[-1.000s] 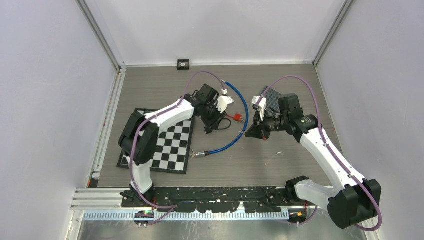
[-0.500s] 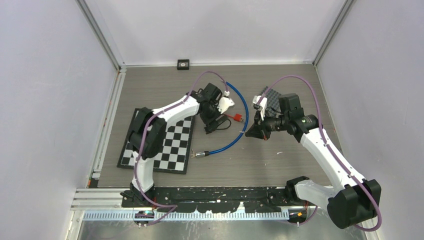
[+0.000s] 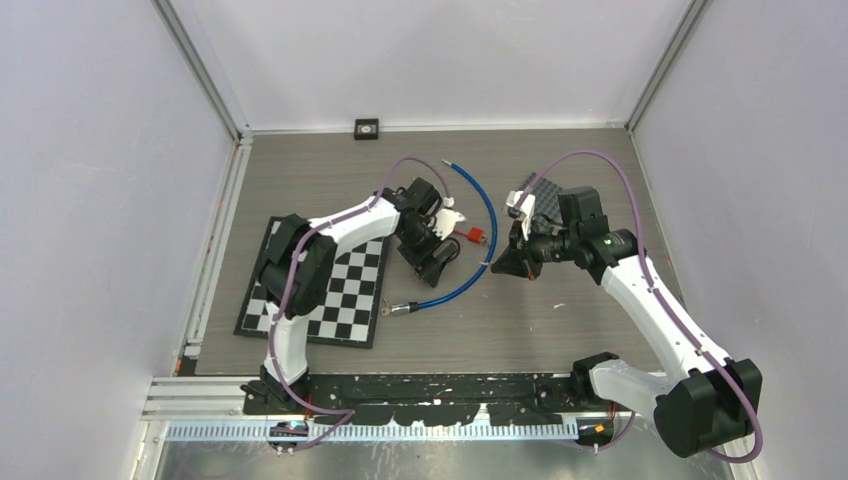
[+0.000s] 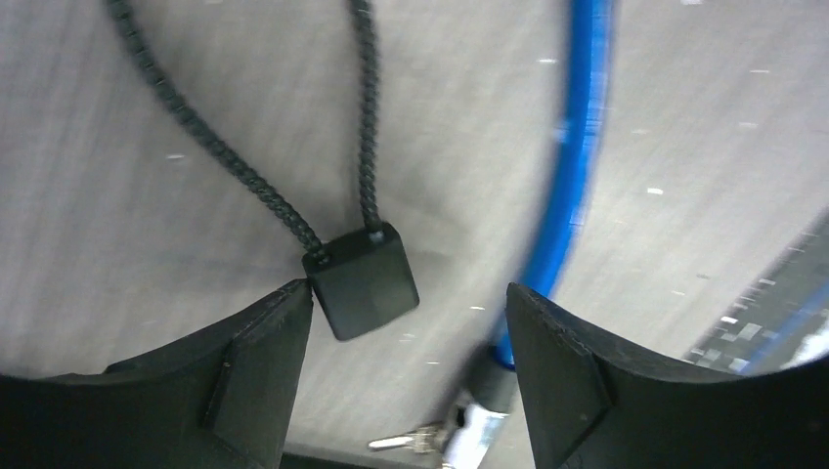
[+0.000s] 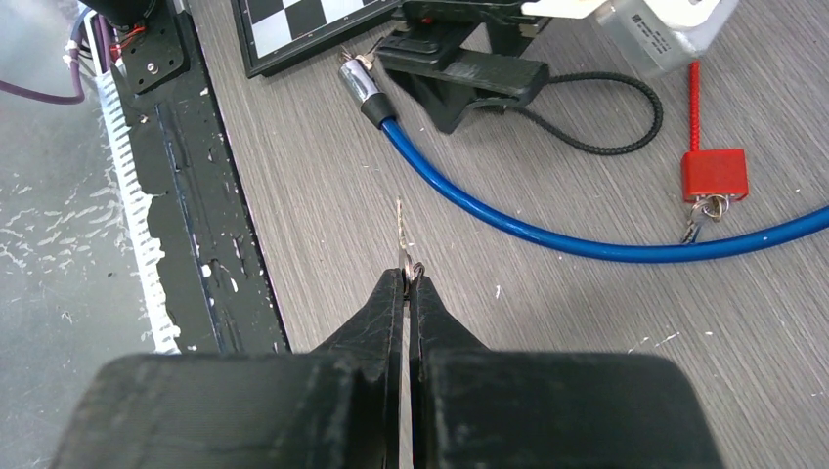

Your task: Unlock with the key

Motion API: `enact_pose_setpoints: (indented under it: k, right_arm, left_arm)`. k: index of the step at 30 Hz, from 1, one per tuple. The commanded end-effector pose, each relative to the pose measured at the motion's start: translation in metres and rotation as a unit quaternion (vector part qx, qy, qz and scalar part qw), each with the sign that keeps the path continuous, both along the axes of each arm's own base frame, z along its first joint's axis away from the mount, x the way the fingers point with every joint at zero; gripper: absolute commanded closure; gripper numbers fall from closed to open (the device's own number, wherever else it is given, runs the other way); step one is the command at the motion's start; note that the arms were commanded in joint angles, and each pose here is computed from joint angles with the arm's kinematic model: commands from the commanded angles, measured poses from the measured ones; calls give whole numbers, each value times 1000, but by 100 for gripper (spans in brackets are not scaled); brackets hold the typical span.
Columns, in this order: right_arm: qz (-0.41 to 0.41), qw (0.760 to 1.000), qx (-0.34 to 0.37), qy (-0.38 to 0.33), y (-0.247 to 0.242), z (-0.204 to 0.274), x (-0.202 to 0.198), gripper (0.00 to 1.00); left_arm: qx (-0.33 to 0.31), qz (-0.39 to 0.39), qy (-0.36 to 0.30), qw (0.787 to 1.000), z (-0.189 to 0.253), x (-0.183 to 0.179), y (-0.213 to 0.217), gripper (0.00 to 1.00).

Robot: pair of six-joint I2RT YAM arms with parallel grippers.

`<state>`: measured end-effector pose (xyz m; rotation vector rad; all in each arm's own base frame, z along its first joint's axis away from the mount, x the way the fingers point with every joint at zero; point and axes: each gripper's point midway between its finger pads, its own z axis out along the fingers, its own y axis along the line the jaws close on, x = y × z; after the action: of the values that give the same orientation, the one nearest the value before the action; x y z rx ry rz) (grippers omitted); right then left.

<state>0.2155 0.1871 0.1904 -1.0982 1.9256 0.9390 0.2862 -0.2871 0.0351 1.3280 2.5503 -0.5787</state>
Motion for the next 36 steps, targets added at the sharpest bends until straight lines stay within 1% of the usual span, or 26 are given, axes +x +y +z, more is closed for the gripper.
enact_pose_setpoints:
  k: [1,3,5,8,9,11,13,15,16,17,18,19,20,21,22,25,26,31,36]
  right_arm:
    - [2,1000,11,-11,2,9,3,100]
    - [0,1000,12,-11,1,9,4,100]
    - [-2,1000,12,-9,0,9,5,99]
    - [-3,1000,13,-8,0,9,6,100]
    - [-4,1000,13,-6,0,8,6,99]
    - [-4,1000,13,-6,0,8,6,100]
    - [-5,1000,14,-5,0,9,6,99]
    - [-7,1000,22,-4,-1,13,7,99]
    - [-10,1000,29,-2,-3,16,7,99]
    - [-15,999,37,0,-5,20,8,99]
    - [-21,999,47,1,-7,25,9,99]
    - [-28,998,56,1,-10,29,10,100]
    - [-36,997,65,-1,-14,34,11,100]
    - [-47,996,71,-5,-20,38,14,100]
    - [-55,996,76,-10,-24,42,15,100]
    - [-72,993,86,-29,-31,51,16,99]
    - [-74,993,87,-31,-33,51,17,99]
    - [-78,993,89,-22,-34,49,19,100]
    - [-77,993,89,-16,-34,47,20,99]
  left_arm:
    - [-116,-3,102,988,49,-46,-34,26]
    - [-135,-3,110,985,58,-48,-40,26]
    - [-140,-9,75,987,66,-40,-41,25]
    - [-155,-57,-22,986,80,-22,-39,23]
    - [-167,-88,-67,980,89,-16,-38,23]
    - [-188,-172,-148,956,94,-11,-38,23]
    - [-194,-282,-208,916,90,-18,-33,22]
    - [-183,-393,-257,864,78,-23,-26,22]
    - [-175,-447,-270,835,72,-27,-21,21]
    - [-163,-521,-293,785,65,-29,-17,21]
    - [-154,-568,-296,753,59,-32,-12,20]
    - [-146,-605,-295,725,53,-34,-8,20]
    - [-141,-638,-287,701,49,-35,-5,20]
    - [-140,-664,-277,680,47,-36,-4,20]
    - [-141,-683,-268,665,47,-36,-4,20]
    - [-152,-720,-246,631,47,-35,-8,21]
    - [-146,-735,-246,615,48,-33,-10,22]
    - [-74,-810,-235,531,29,-22,-10,23]
    - [-53,-846,-222,481,17,-22,-21,25]
